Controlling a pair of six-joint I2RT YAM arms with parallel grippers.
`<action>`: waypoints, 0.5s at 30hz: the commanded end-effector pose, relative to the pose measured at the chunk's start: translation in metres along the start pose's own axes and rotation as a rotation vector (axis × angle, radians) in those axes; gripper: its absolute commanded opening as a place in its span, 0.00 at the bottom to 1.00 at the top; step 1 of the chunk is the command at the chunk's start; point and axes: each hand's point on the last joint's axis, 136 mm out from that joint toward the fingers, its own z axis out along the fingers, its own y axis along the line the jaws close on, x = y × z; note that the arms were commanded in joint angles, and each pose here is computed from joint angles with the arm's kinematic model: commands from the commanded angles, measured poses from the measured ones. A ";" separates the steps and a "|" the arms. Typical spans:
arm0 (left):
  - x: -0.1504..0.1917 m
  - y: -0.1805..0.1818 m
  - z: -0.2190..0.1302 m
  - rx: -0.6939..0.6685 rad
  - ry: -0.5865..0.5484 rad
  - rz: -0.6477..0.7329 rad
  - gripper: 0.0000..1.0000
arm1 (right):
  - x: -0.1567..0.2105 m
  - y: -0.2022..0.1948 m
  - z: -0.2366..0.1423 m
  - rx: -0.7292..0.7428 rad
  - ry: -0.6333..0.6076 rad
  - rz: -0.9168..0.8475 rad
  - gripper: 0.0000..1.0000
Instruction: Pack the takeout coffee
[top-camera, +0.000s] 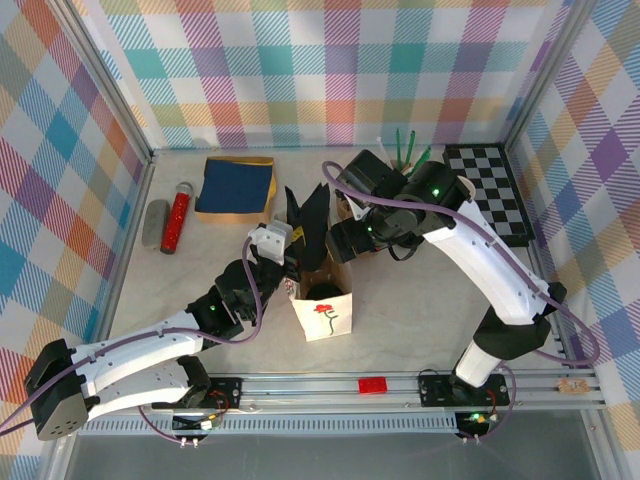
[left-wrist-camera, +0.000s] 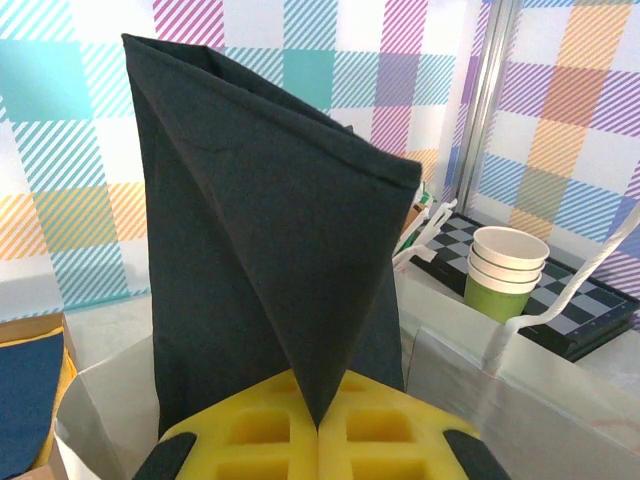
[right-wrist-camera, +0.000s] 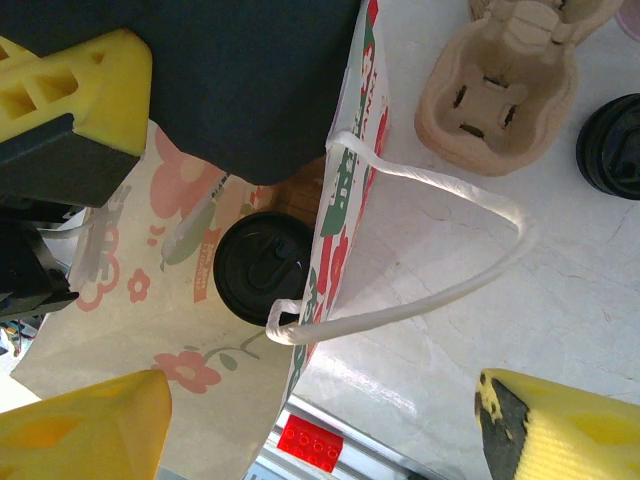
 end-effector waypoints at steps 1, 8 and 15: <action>0.002 -0.001 -0.001 -0.004 -0.002 0.009 0.03 | 0.004 0.000 -0.008 -0.004 0.001 0.007 0.80; 0.003 -0.001 -0.001 -0.009 0.003 0.009 0.30 | 0.004 0.002 -0.010 -0.013 -0.005 0.005 0.80; 0.001 -0.001 -0.001 -0.009 -0.002 0.005 0.31 | 0.004 0.002 -0.011 -0.015 -0.010 0.004 0.80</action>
